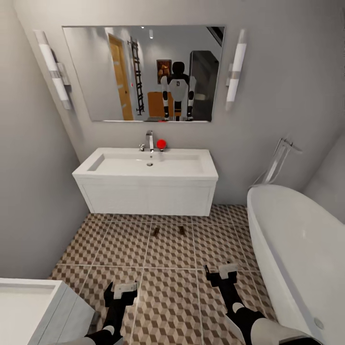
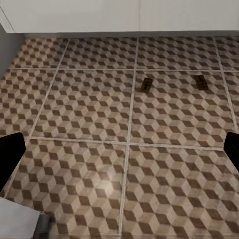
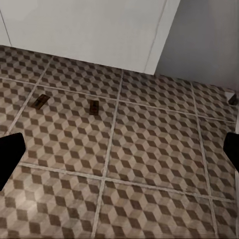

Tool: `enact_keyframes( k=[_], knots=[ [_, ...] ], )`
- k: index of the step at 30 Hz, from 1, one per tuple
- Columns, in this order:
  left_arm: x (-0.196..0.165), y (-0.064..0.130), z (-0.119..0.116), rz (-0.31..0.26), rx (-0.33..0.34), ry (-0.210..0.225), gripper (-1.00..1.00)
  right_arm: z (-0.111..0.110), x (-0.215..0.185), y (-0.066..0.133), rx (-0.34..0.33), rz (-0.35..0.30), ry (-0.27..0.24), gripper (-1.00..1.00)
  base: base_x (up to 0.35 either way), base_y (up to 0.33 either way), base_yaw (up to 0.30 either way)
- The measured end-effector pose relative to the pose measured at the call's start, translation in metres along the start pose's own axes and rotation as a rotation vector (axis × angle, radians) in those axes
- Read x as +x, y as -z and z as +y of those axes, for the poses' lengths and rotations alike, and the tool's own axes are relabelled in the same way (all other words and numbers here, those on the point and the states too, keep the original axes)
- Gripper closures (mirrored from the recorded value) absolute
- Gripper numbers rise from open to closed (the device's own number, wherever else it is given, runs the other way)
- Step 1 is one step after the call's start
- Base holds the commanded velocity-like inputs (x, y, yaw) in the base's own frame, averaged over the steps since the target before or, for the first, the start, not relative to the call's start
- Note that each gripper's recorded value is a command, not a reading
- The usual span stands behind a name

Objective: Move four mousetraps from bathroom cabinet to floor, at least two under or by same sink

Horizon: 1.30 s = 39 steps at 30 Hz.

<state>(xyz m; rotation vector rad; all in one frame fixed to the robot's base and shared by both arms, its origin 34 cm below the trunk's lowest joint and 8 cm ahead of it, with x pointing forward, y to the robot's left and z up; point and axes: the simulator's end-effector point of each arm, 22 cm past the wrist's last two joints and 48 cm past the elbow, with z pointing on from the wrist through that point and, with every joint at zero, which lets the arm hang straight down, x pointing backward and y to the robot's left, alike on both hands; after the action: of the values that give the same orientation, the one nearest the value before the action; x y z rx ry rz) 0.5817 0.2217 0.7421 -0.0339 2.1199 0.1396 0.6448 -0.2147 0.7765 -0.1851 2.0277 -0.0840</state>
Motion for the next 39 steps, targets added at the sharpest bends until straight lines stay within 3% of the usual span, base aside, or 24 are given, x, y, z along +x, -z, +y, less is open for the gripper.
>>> enact_keyframes(
  k=[12,21,28,39],
  knots=[
    [0.047,0.033,0.009,0.068,-0.005,-0.013,-1.00,-0.004,0.045,0.041,0.031,0.025,-0.053,-1.00,0.000,0.000,0.000],
    [0.057,0.043,0.017,0.080,-0.014,-0.019,-1.00,-0.001,0.060,0.062,0.031,0.020,-0.064,-1.00,0.000,0.000,0.000],
    [0.068,0.052,0.031,0.092,-0.027,-0.032,-1.00,0.001,0.069,0.074,0.029,0.026,-0.066,-1.00,0.000,0.000,0.000],
    [0.083,0.066,0.040,0.114,-0.034,-0.044,-1.00,0.000,0.065,0.076,0.032,0.013,-0.068,-1.00,0.000,0.000,0.000]
  ],
)
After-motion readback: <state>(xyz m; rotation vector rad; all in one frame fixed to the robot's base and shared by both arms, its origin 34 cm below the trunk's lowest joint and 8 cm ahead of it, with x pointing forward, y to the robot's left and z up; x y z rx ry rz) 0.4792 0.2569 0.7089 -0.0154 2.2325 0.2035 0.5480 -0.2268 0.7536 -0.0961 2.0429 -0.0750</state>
